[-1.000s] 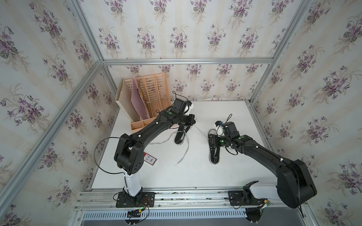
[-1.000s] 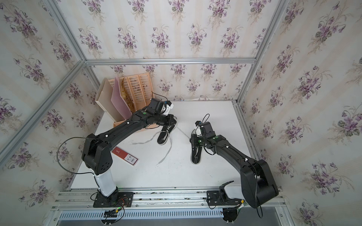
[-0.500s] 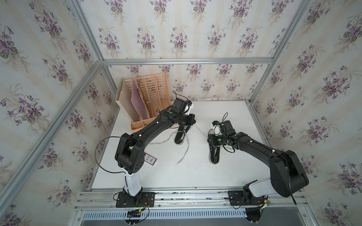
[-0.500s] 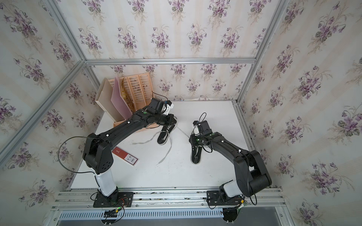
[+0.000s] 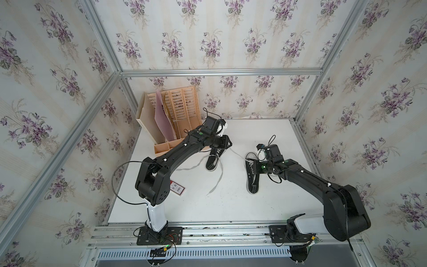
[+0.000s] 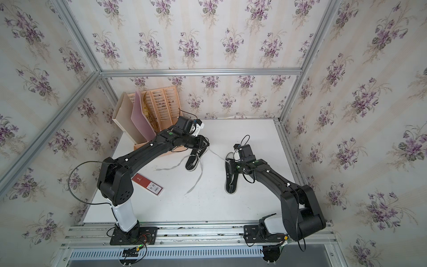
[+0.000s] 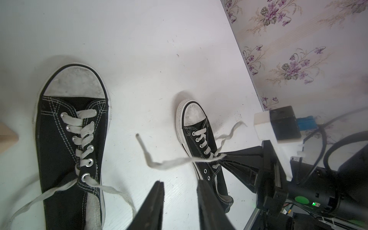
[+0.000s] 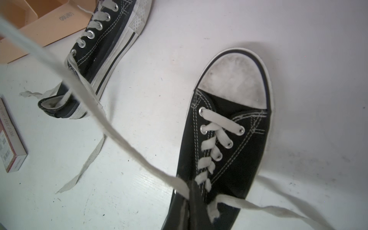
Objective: Tie the shoes
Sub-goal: Wrap the shoelace around the shoelace.
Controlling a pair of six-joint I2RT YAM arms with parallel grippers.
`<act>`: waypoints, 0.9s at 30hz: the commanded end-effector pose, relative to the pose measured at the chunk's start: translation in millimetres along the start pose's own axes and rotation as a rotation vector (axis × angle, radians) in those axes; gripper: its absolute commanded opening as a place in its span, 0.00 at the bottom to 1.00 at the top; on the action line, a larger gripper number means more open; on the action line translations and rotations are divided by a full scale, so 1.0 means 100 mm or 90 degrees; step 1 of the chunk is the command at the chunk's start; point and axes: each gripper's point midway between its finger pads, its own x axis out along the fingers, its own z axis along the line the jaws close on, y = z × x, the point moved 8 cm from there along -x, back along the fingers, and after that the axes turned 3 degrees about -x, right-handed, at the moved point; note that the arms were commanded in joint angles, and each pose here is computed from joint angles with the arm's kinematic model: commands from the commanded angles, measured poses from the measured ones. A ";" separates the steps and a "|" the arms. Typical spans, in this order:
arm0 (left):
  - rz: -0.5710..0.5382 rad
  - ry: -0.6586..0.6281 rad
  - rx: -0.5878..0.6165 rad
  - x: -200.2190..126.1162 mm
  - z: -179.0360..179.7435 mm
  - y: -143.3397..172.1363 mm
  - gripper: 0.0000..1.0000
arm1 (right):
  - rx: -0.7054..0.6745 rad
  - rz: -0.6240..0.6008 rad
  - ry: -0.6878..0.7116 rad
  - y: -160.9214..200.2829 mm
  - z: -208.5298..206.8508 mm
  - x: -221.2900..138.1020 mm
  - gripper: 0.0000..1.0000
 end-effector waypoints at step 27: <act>0.244 0.301 -0.070 0.97 -0.42 0.22 0.53 | 0.141 -0.039 -0.109 0.19 -0.09 0.02 0.00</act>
